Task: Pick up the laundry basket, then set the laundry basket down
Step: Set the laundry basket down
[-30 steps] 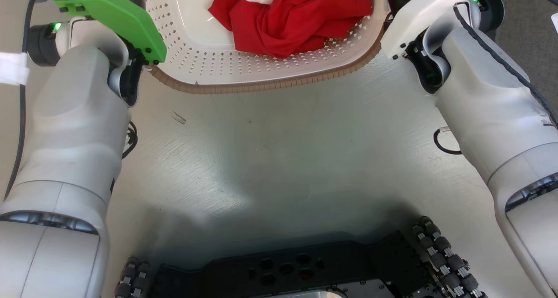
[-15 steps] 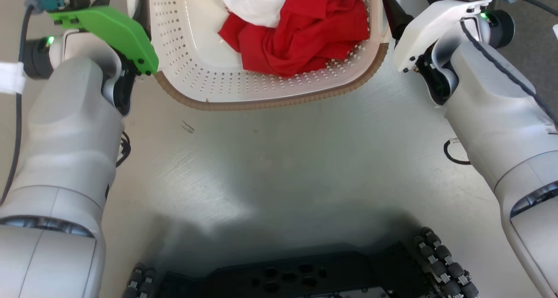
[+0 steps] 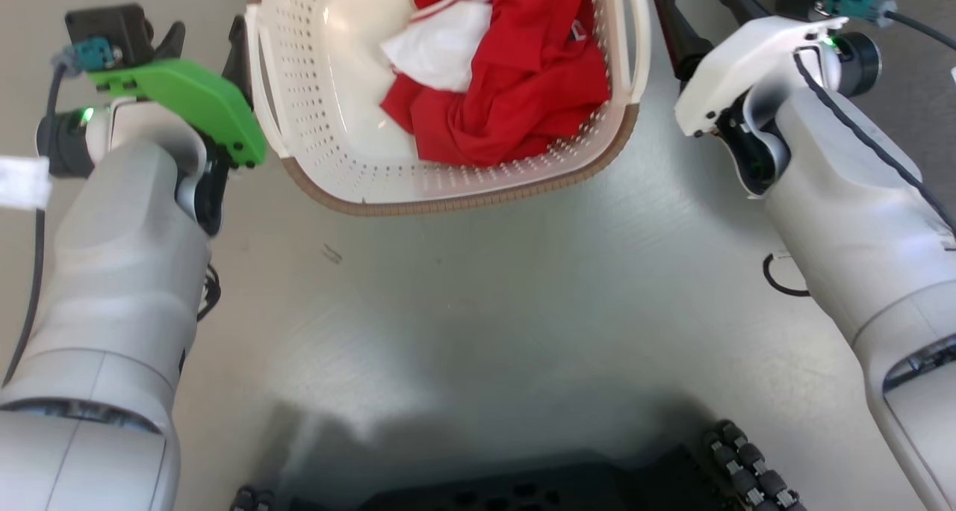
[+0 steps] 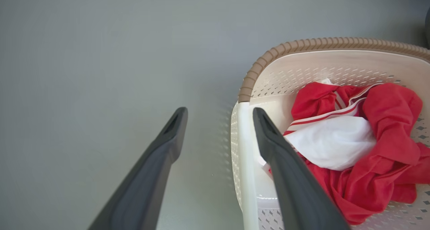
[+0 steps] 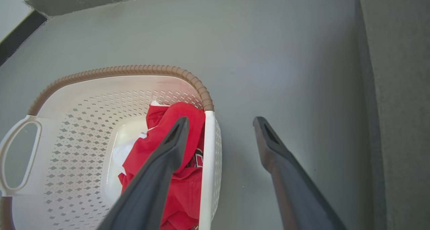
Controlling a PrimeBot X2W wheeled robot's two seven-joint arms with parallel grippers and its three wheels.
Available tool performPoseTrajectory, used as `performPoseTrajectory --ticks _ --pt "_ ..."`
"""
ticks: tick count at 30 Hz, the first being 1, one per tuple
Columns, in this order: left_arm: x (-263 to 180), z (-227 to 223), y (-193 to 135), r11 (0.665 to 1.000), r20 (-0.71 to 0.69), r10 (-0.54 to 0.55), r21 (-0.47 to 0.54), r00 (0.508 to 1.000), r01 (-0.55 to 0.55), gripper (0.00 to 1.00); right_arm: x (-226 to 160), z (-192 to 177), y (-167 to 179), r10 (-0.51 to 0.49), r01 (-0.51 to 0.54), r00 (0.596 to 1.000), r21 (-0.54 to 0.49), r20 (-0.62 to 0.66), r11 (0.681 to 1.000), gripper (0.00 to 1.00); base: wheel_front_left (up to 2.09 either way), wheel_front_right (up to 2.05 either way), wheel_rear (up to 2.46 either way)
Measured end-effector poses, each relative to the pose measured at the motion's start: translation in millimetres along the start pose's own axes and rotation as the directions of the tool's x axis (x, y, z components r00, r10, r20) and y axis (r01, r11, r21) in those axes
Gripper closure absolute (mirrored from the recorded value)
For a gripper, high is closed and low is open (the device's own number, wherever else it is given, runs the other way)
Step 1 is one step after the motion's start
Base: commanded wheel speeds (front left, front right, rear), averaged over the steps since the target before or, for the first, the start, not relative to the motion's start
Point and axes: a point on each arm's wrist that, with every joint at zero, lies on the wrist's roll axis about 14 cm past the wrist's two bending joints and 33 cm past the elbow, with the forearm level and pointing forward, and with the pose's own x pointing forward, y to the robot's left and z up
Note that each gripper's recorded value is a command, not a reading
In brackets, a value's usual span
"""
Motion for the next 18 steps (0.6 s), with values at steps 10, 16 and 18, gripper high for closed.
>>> performPoseTrajectory --ticks 10,16,18 --pt "-32 41 -18 0.997 0.105 -0.039 0.070 0.994 0.032 0.00 -35 53 -1 -0.009 0.009 0.989 -0.002 0.144 1.000 0.00 0.00 0.00 0.00" --pt "-56 97 -32 0.990 0.247 -0.086 0.126 0.965 0.056 0.00 -60 88 9 0.001 0.003 0.970 -0.012 0.244 1.000 0.00 0.00 0.00 0.00" --pt "-66 115 -39 0.989 0.299 -0.100 0.136 0.949 0.061 0.00 -69 97 11 -0.004 0.009 0.962 -0.015 0.272 1.000 0.00 0.00 0.00 0.00"
